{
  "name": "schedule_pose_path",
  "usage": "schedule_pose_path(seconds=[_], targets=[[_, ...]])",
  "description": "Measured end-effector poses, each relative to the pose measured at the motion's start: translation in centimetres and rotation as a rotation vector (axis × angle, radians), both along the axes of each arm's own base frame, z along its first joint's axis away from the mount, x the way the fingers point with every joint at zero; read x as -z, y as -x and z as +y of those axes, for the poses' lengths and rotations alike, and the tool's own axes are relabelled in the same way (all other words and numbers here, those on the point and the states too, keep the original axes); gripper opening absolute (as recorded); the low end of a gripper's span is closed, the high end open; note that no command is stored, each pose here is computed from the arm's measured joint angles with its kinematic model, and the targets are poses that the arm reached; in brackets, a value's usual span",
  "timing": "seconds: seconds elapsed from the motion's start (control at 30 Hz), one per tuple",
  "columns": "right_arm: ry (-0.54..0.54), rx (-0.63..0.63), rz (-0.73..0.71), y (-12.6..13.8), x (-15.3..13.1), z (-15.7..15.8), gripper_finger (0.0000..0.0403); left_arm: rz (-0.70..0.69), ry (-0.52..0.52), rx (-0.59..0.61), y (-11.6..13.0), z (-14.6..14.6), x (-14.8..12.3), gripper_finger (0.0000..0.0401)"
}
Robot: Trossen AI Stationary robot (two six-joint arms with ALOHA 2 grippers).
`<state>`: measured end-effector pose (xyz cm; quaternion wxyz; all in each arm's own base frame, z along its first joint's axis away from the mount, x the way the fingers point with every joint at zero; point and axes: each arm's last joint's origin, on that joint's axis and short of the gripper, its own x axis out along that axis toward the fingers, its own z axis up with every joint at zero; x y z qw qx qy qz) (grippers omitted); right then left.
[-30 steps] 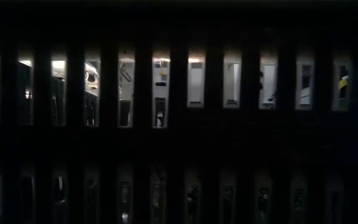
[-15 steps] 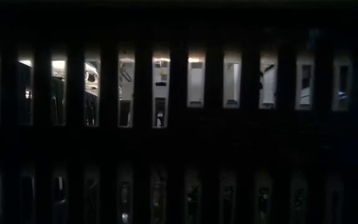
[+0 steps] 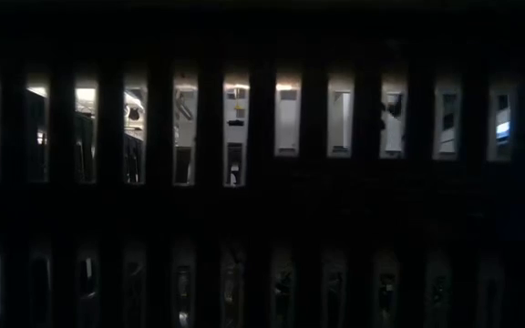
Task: Sort Halloween decoration
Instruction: Put the green skeleton toy into the center black bin, then put the orange spider toy into the top black bin
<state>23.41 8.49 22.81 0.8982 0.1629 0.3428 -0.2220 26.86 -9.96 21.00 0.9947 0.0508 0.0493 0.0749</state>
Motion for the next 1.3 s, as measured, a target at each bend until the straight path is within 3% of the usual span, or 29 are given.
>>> schedule_pose_path(seconds=[0.27,0.53,0.83,1.17,1.3], targets=[[0.015,-0.179,-0.199,-5.2,0.1,-1.8,0.0049,-0.002,-0.002,-0.007,0.0,0.0,0.0,0.0092],[-0.038,-0.220,-0.226,-8.0,2.3,-3.9,0.0049,0.000,-0.009,-0.007,0.0,0.0,0.0,0.0092],[-0.037,-0.194,-0.194,-8.5,3.4,-4.8,0.0053,0.001,-0.010,-0.007,0.0,0.0,0.0,0.0092],[-0.011,-0.247,-0.158,-8.3,3.4,-4.7,0.0133,0.005,-0.008,-0.007,0.0,0.0,0.0,0.0092],[0.016,-0.220,-0.120,-7.1,2.4,-5.0,0.0144,0.015,-0.010,-0.007,0.0,0.0,0.1,0.0092]])
